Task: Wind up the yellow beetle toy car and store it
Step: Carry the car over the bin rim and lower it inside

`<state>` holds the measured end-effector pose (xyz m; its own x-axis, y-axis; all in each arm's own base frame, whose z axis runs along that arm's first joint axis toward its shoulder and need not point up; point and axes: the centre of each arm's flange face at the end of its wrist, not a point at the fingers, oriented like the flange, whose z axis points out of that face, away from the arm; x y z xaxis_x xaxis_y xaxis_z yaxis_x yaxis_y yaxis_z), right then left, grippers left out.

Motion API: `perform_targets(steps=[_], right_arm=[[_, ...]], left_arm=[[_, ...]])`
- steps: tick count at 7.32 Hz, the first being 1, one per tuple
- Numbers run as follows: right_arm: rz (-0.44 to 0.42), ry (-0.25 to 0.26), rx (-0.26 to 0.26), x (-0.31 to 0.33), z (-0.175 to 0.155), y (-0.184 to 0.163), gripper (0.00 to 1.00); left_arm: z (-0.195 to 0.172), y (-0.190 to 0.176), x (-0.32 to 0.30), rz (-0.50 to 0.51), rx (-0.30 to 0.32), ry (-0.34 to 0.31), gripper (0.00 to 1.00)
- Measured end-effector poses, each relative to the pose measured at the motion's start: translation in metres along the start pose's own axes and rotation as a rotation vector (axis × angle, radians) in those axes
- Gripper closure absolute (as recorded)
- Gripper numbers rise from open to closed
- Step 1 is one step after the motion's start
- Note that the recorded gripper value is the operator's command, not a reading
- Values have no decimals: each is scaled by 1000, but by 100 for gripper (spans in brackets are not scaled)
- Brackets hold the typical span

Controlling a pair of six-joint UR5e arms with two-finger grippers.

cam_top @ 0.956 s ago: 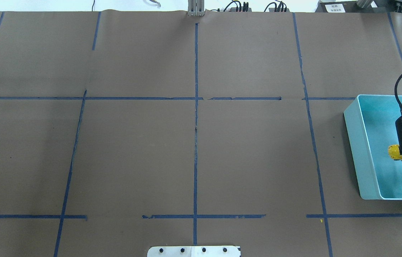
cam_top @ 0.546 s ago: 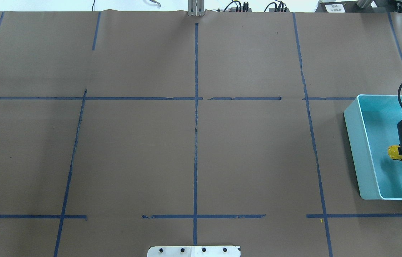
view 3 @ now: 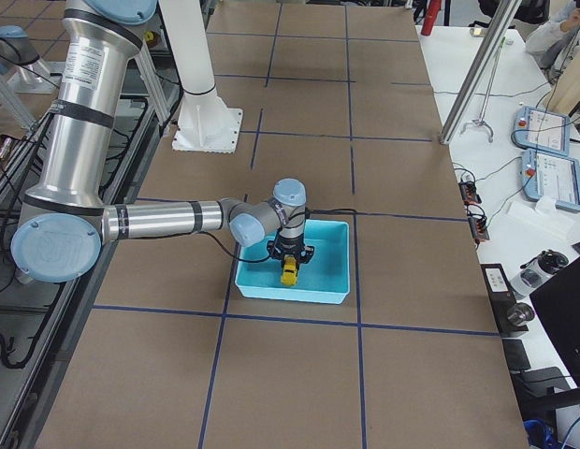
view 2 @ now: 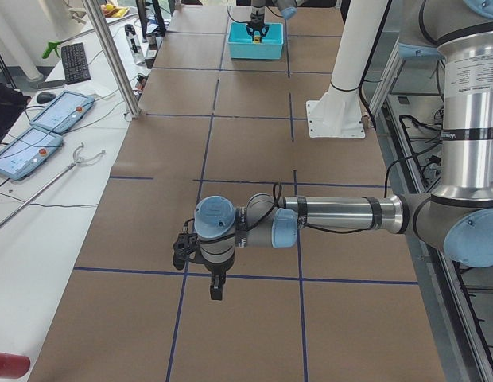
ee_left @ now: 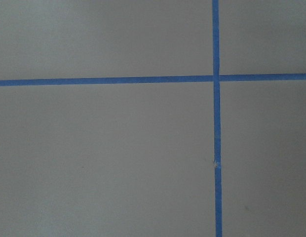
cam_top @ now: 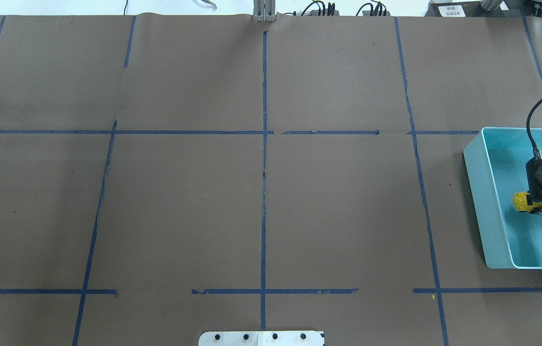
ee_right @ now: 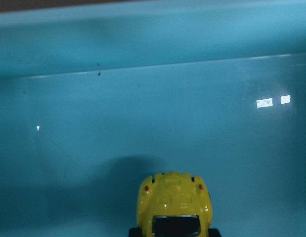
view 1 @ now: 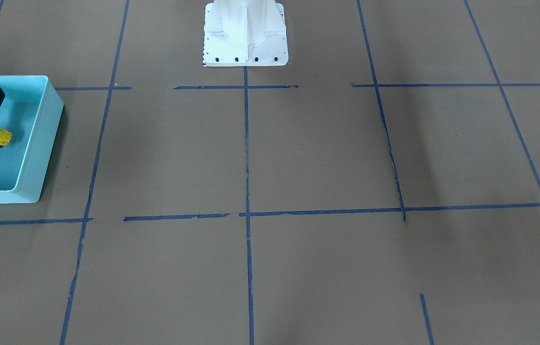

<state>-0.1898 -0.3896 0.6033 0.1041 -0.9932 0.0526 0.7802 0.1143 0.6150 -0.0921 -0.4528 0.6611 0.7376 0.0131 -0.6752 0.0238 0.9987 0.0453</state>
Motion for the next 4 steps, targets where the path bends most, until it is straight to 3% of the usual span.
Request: perform_targets(steps=[3, 4], right_arm=[[55, -24, 21, -7, 6, -23, 75], [57, -27, 22, -8, 7, -24, 39]], left_arm=[[0, 0, 0, 0, 0, 0, 0], [0, 0, 0, 1, 0, 0, 0]])
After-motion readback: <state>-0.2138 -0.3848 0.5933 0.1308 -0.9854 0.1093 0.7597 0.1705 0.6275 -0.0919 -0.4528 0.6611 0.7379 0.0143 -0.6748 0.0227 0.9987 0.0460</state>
